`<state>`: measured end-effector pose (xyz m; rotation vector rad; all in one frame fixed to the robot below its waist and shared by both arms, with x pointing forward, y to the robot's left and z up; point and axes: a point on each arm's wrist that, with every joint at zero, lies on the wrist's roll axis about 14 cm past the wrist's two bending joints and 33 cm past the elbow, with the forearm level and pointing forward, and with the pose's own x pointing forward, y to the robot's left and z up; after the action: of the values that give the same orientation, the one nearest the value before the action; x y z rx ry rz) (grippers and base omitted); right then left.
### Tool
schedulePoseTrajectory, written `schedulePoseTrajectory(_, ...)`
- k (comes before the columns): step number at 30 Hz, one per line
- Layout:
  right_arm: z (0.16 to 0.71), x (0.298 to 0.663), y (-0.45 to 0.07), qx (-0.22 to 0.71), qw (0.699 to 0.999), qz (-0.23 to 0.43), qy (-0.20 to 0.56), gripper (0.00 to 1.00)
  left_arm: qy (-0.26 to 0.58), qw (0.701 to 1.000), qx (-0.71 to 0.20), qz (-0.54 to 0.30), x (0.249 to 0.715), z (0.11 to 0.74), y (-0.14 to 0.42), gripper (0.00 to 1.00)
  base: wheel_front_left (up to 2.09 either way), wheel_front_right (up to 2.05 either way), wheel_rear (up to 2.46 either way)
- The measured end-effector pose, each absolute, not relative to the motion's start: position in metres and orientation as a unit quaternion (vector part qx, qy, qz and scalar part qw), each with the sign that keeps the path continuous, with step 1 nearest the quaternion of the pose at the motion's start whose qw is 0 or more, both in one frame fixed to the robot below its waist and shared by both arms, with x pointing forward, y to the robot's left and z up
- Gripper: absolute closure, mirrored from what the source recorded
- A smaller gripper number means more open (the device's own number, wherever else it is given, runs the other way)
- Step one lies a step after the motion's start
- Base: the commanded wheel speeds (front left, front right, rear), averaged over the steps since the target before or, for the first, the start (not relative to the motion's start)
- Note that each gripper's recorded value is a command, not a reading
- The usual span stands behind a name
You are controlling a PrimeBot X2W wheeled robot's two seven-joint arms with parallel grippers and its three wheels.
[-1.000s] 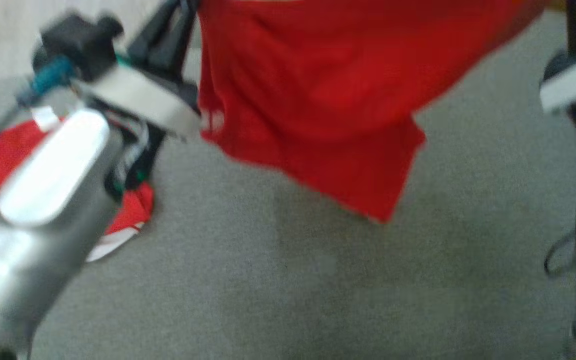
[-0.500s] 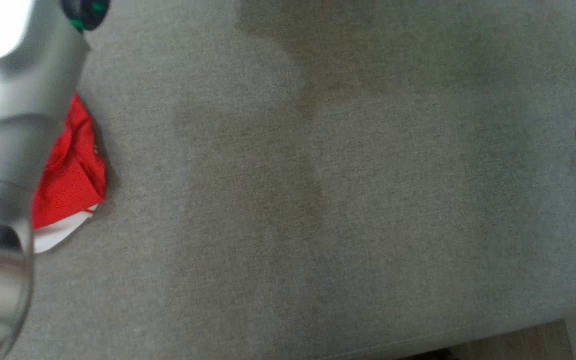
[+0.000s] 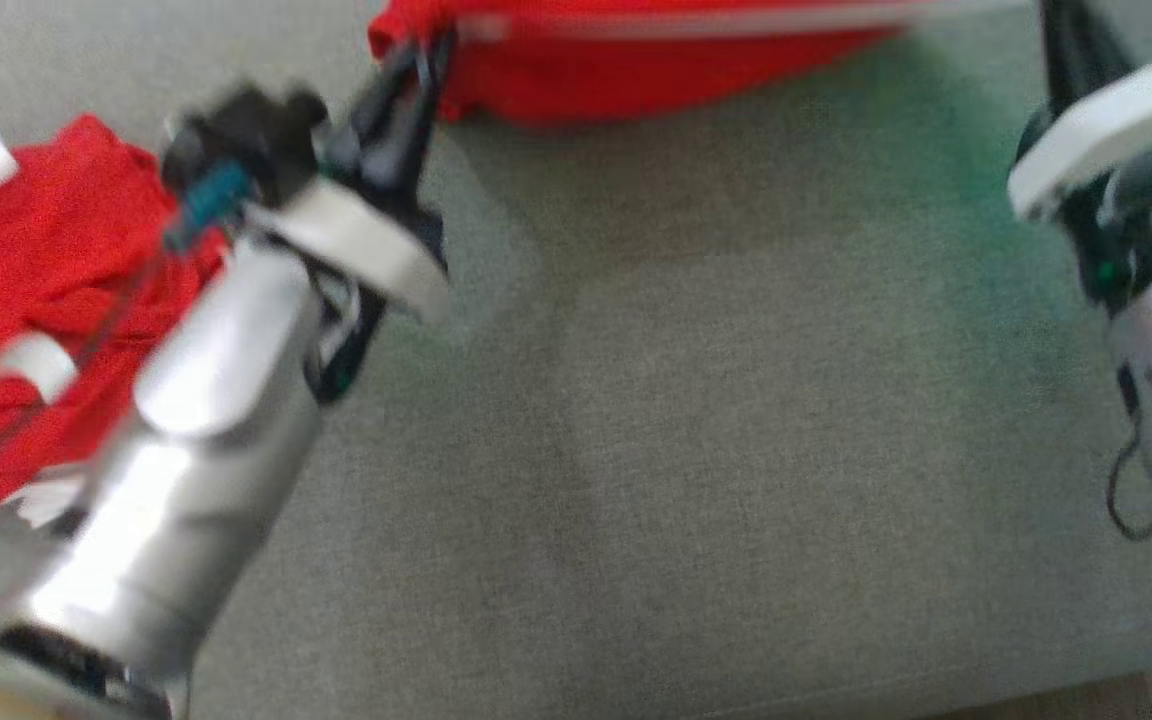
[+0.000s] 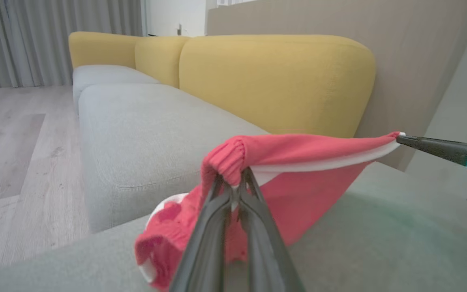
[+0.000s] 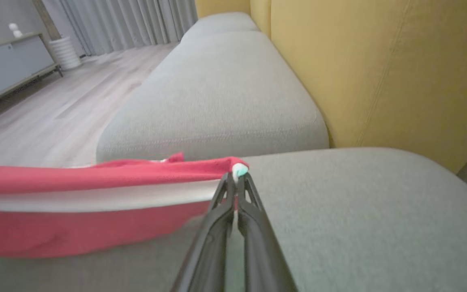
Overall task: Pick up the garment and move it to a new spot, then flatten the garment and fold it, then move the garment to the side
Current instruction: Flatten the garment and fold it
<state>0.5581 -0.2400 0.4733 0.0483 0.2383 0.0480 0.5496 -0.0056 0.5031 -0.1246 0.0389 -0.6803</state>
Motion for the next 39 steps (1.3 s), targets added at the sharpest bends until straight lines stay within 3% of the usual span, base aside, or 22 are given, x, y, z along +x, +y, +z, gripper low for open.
schedulePoseTrajectory(8,0.455,0.487,-0.257,0.021,0.978,0.044,0.202,1.00,0.037,0.923,-0.044,-0.381,0.467,0.494,-0.014,1.00,0.00,0.00,0.00)
schedulePoseTrajectory(23,0.435,0.382,-0.265,0.031,0.958,0.068,0.276,1.00,0.065,0.907,-0.036,-0.414,0.366,0.481,-0.017,1.00,0.00,0.00,0.00)
schedulePoseTrajectory(33,0.429,0.349,-0.268,0.052,0.954,0.072,0.287,1.00,0.070,0.901,-0.046,-0.426,0.334,0.480,-0.019,1.00,0.00,0.00,0.00)
schedulePoseTrajectory(39,0.449,0.359,-0.270,0.048,0.965,0.074,0.248,1.00,0.070,0.901,-0.055,-0.424,0.332,0.483,-0.021,1.00,0.00,0.00,0.00)
